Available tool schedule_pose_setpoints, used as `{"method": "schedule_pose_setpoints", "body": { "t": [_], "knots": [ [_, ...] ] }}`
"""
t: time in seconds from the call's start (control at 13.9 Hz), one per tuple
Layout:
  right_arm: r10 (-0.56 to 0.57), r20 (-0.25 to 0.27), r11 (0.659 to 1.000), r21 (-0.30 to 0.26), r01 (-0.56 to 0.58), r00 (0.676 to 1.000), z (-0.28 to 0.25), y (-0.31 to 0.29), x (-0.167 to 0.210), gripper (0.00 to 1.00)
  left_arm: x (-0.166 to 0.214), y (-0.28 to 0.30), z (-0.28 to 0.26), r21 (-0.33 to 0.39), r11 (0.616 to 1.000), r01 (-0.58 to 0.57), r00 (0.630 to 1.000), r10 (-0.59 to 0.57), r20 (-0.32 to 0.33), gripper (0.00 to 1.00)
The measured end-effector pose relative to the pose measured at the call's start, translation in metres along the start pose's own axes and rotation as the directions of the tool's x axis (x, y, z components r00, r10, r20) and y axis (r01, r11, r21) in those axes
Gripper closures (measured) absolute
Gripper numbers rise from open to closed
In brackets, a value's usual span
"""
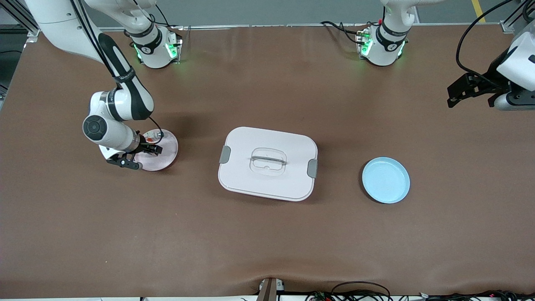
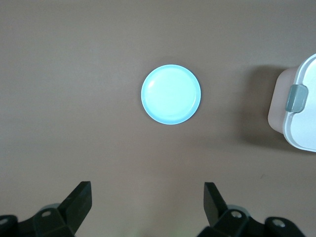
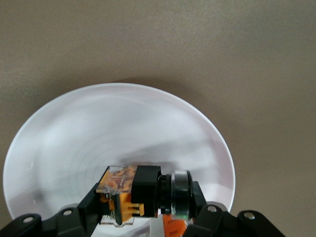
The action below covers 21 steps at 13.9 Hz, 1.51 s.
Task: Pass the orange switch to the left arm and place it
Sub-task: 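Lift the switch with the right gripper and carry it over the box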
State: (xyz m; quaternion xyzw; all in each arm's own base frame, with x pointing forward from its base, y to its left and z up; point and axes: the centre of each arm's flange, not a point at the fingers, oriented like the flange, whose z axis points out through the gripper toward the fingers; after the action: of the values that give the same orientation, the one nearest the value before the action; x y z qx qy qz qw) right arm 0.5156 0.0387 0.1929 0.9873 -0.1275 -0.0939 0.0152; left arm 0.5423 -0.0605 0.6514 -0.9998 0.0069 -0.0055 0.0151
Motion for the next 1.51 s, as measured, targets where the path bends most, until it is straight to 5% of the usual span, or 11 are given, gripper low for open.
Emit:
{"method": "schedule_pose_setpoints", "body": {
  "t": [0.29, 0.5, 0.79, 1.29, 1.51],
  "knots": [
    [0.087, 0.086, 0.996, -0.005, -0.087, 0.992, -0.052, -0.012, 0.012, 0.28, 0.001, 0.0, 0.001, 0.0, 1.0, 0.0, 1.0, 0.0, 0.001, 0.0],
    [0.197, 0.179, 0.973, 0.082, -0.214, 0.964, -0.105, -0.039, 0.015, 0.28, 0.001, 0.0, 0.002, 0.0, 1.0, 0.0, 1.0, 0.0, 0.001, 0.0],
    [0.332, 0.258, 0.918, 0.13, -0.374, 0.907, -0.16, -0.082, 0.012, 0.28, 0.002, 0.001, 0.004, 0.0, 1.0, -0.003, 1.0, 0.003, 0.005, 0.0],
    [0.505, 0.383, 0.75, 0.248, -0.613, 0.773, -0.265, -0.203, -0.025, 0.28, 0.005, 0.04, 0.013, -0.099, 0.994, -0.05, 0.998, 0.053, 0.019, 0.0],
    [0.578, 0.47, 0.644, 0.24, -0.726, 0.667, -0.298, -0.254, -0.039, 0.28, 0.005, 0.043, 0.012, -0.12, 0.991, -0.053, 0.998, 0.056, 0.02, 0.0]
  ]
}}
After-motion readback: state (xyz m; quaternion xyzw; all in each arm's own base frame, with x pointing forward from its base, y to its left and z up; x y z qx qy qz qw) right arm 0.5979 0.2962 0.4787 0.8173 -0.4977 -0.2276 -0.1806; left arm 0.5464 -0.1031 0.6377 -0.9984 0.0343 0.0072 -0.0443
